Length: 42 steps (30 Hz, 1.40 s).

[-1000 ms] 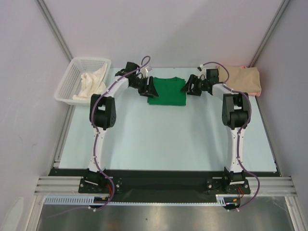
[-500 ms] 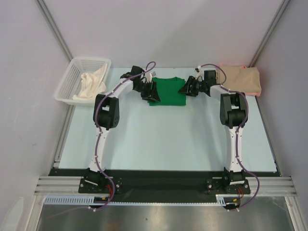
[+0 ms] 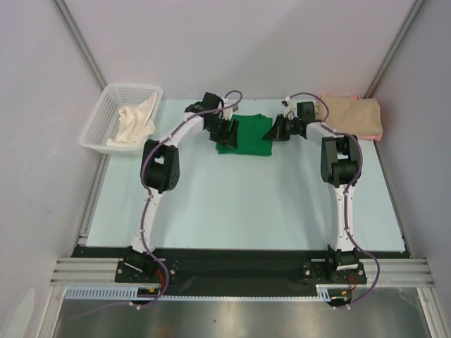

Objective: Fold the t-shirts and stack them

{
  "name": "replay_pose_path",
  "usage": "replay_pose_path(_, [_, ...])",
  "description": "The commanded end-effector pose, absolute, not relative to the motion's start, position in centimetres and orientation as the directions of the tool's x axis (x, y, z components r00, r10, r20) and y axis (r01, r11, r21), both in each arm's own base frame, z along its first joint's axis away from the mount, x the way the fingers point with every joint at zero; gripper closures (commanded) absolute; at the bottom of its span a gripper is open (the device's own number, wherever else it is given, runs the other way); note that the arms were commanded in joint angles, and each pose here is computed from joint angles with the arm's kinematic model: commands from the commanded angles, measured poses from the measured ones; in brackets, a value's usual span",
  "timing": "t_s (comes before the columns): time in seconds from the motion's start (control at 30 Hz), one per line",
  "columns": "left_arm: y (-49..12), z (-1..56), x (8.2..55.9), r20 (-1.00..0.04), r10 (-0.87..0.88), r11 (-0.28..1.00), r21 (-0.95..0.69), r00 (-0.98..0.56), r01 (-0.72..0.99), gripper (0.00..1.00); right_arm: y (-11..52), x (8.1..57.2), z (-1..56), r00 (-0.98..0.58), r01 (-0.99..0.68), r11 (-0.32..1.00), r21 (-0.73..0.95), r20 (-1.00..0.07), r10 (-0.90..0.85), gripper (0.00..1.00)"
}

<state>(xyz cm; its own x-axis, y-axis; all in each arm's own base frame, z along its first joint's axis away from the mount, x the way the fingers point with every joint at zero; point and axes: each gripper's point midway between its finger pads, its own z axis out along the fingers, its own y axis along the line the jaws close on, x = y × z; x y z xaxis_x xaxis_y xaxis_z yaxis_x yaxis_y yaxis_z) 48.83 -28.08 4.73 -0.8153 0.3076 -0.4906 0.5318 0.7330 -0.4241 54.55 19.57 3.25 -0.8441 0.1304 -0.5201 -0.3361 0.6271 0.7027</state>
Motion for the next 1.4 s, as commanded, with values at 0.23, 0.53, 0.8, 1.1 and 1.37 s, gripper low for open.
replay_pose_path(0.23, [-19.3,17.0,48.4,-0.639,0.438,0.809,-0.027,-0.633,0.587,0.32,14.5,55.1,11.2,-0.702,-0.483,0.751,0.449,-0.712,-0.026,1.00])
replay_pose_path(0.53, [-15.6,12.1,45.5,-0.509,0.573,0.771,0.072,-0.642,0.633,0.36,9.6,54.7,13.6,-0.672,-0.515,0.808,0.285,-0.719,-0.175,1.00])
replay_pose_path(0.8, [-16.2,8.4,47.0,-0.422,0.584,0.795,0.129,-0.693,0.592,0.32,3.4,57.1,17.4,-0.615,-0.424,0.891,0.160,-0.773,-0.154,1.00])
replay_pose_path(1.1, [-20.6,8.0,45.3,-0.412,0.663,0.722,0.129,-0.625,0.680,0.32,0.3,59.1,22.0,-0.515,-0.383,0.924,0.023,-0.835,-0.192,1.00])
replay_pose_path(1.37, [-22.1,8.0,44.5,-0.407,0.691,0.693,0.139,-0.597,0.708,0.32,-3.1,60.5,23.2,-0.498,-0.350,0.936,-0.031,-0.841,-0.214,1.00])
